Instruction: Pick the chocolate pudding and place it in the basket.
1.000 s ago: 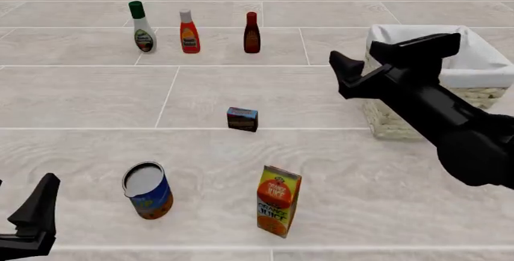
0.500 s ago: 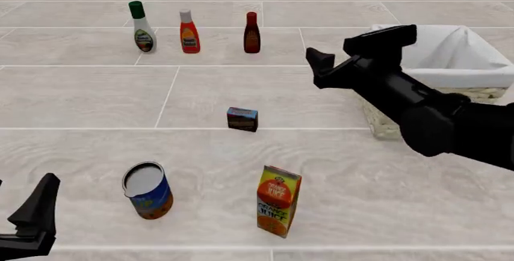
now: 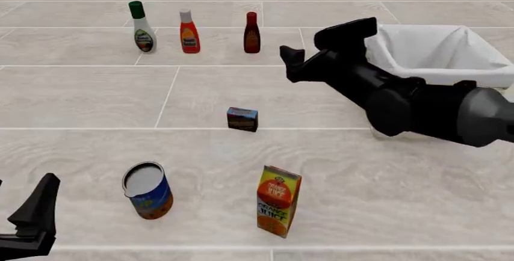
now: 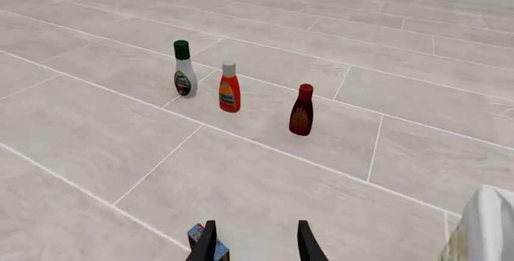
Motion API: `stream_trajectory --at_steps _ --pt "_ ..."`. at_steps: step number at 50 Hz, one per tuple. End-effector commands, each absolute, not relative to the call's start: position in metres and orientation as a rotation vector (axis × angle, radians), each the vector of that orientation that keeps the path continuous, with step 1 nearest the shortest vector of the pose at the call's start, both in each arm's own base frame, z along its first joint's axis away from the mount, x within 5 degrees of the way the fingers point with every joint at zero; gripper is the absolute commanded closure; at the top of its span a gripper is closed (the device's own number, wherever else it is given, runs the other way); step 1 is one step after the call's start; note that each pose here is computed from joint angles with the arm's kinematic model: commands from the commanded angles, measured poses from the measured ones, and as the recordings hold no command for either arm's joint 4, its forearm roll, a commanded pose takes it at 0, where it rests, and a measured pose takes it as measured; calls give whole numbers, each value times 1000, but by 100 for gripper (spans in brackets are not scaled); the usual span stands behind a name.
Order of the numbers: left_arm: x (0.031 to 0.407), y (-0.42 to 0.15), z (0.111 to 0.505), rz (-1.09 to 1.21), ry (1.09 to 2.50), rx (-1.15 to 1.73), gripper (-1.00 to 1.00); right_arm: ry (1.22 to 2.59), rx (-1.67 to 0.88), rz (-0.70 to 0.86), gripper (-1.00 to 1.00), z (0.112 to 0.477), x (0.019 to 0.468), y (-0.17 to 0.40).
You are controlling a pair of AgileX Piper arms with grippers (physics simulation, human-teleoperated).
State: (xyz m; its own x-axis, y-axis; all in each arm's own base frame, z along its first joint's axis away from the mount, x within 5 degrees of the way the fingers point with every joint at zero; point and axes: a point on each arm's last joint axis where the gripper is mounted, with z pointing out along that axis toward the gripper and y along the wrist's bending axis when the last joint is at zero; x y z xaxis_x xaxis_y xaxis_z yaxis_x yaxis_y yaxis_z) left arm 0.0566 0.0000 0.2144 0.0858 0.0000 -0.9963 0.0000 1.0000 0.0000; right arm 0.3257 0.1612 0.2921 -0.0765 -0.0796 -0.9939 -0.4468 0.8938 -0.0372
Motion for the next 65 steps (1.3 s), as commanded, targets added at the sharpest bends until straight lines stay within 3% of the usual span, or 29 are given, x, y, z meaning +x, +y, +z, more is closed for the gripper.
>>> stream_trajectory --at_steps 1,26,65 --pt "57 0 214 0 1485 0 -100 1648 -447 328 -100 292 338 178" --pt "57 0 214 0 1485 0 -100 1712 -548 285 -100 300 360 200" --pt "57 0 214 0 1485 0 -100 1841 -649 355 -100 355 368 255"
